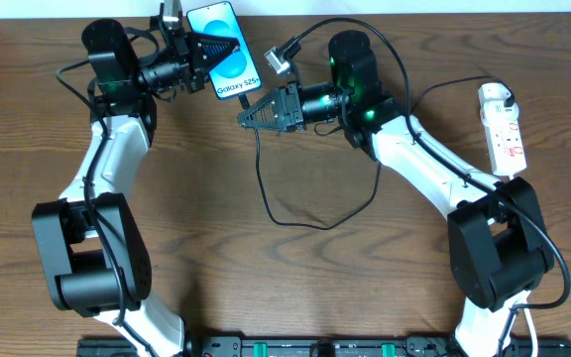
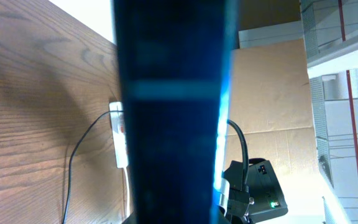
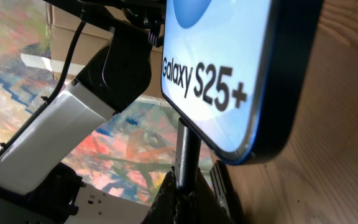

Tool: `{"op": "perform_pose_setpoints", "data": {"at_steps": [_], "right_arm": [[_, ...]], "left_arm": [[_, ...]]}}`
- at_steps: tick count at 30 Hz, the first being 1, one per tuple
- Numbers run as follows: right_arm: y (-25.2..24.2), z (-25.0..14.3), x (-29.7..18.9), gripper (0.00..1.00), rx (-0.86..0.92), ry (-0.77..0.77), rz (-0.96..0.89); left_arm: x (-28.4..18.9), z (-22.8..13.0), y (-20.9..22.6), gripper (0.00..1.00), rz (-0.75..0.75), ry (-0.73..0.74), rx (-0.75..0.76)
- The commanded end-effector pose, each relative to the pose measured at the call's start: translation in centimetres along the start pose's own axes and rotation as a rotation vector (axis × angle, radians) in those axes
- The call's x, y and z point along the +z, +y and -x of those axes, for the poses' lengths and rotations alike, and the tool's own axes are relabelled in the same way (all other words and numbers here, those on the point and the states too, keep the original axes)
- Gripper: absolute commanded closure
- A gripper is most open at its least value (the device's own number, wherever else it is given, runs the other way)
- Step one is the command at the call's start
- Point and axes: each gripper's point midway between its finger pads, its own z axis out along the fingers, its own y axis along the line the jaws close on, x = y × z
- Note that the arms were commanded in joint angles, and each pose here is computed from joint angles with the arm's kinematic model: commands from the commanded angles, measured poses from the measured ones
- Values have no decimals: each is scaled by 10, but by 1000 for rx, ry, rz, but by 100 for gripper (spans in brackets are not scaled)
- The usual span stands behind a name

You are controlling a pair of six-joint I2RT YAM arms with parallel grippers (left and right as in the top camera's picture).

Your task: Plug charger to phone and switch on socket

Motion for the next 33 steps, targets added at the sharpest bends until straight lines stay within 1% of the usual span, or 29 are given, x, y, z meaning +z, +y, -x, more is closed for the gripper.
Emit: {"op": "perform_pose_setpoints", "data": {"at_steps": [1,12,18,19,20,22,23,24,25,27,33], "right_arm": [[-4,28,-14,99,-30,-131,-60],[-2,30,-14,99,-37,-140,-56],[-1,17,-13,98,-43,-71,-34],[-2,14,-12,92,-42,-61,-35],[-4,13,-13,78,-39,-55,-38],[-8,12,-17,53,-29,-51,-45],[-8,13,-20,43,-28,-51,-42],[-8,14,-24,37,-27,-54,-41],[-9,16,-29,33,-26,-59,-40],[-10,20,-38,29,-24,-67,-39],[-18,33,-72,21,-14,-114,-49]], "left_arm": [[8,-28,-12,93,-43,133,35],[8,-29,-12,93,-45,138,35],[7,-27,-12,93,-43,132,35],[6,-26,-12,93,-42,129,35],[4,-25,-12,93,-42,125,35],[-1,-21,-11,93,-39,111,35],[-3,-19,-10,93,-38,106,35],[-5,-18,-10,93,-36,100,35],[-7,-17,-10,93,-36,96,35],[-8,-17,-10,93,-37,98,50],[-9,-26,-3,93,-57,159,85]]}}
